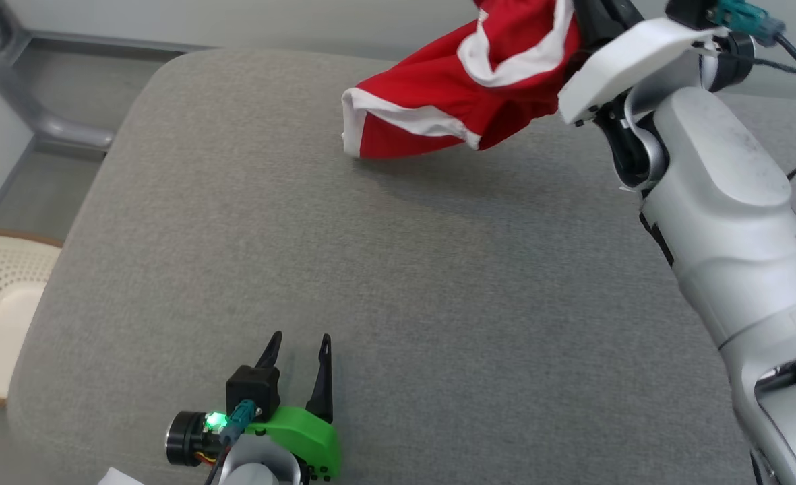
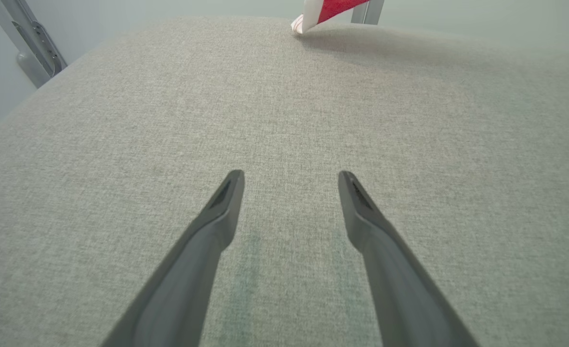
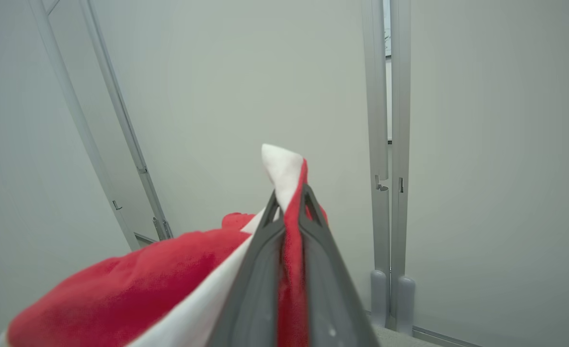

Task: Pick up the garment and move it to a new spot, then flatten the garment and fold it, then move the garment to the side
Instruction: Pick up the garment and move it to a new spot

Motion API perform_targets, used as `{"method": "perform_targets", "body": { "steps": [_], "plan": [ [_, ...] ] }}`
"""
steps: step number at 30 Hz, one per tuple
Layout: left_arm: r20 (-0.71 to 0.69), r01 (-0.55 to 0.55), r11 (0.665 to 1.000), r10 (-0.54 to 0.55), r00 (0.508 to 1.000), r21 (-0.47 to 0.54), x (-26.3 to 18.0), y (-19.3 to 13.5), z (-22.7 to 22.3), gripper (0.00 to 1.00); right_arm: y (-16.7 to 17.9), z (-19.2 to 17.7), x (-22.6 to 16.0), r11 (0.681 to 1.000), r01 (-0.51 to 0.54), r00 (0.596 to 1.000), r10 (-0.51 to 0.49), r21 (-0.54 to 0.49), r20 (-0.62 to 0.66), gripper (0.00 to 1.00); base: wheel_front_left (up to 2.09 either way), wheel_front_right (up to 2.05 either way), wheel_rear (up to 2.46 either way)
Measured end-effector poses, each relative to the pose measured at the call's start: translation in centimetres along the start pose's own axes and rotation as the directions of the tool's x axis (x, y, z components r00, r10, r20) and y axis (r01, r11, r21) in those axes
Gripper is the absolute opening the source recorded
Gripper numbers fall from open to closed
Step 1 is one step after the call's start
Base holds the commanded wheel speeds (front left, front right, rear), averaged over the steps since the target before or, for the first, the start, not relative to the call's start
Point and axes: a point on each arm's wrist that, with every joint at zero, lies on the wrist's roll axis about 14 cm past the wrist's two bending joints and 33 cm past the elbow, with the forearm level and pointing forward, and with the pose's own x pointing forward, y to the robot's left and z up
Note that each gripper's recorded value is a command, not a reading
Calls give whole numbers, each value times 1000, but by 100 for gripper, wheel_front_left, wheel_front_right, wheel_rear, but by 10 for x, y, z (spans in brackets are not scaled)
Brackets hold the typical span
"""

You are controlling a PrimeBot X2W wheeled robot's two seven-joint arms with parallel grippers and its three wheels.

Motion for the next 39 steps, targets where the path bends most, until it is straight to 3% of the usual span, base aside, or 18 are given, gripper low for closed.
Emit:
{"method": "perform_targets", "body": {
  "steps": [4,8,9,10,11,17,24,26,29,35,37,39],
  "plan": [
    [9,71,997,-71,997,8,9,-23,4,100,-44,2,-50,982,172,982,-176,75,61,0,0,0,0],
    [6,147,989,-147,989,22,16,-47,5,100,-84,-36,-127,928,358,933,-359,106,-7,0,0,0,0],
    [4,160,987,-161,987,26,17,-51,4,100,-92,-49,-147,911,400,917,-397,100,-42,9,0,0,0],
    [3,177,984,-177,984,30,18,-57,4,100,-101,-66,-172,889,449,893,-442,92,-87,32,0,0,0],
    [1,192,981,-192,981,34,19,-62,4,100,-105,-81,-196,868,488,870,-476,86,-131,100,0,0,0],
    [-8,253,966,-253,968,46,26,-83,3,100,-125,-114,-279,770,635,759,-606,66,-239,100,0,0,0],
    [-8,329,943,-329,944,61,34,-109,5,100,-139,-101,-315,732,681,714,-669,-15,-209,100,0,0,0],
    [-8,352,934,-352,936,64,36,-117,6,100,-135,-99,-316,749,661,726,-655,-54,-208,100,0,0,0],
    [-10,378,923,-378,926,67,38,-127,6,100,-118,-98,-304,804,581,776,-594,-129,-212,100,0,0,0],
    [-20,380,923,-379,925,69,38,-127,3,100,-88,-105,-281,873,427,844,-478,-234,-245,100,0,0,0],
    [-19,371,926,-371,928,69,38,-124,3,100,-80,-111,-276,887,381,855,-445,-260,-267,100,0,0,0],
    [-18,363,929,-363,932,68,37,-121,3,100,-78,-121,-279,891,399,845,-449,-215,-292,100,0,0,0]
  ]
}}
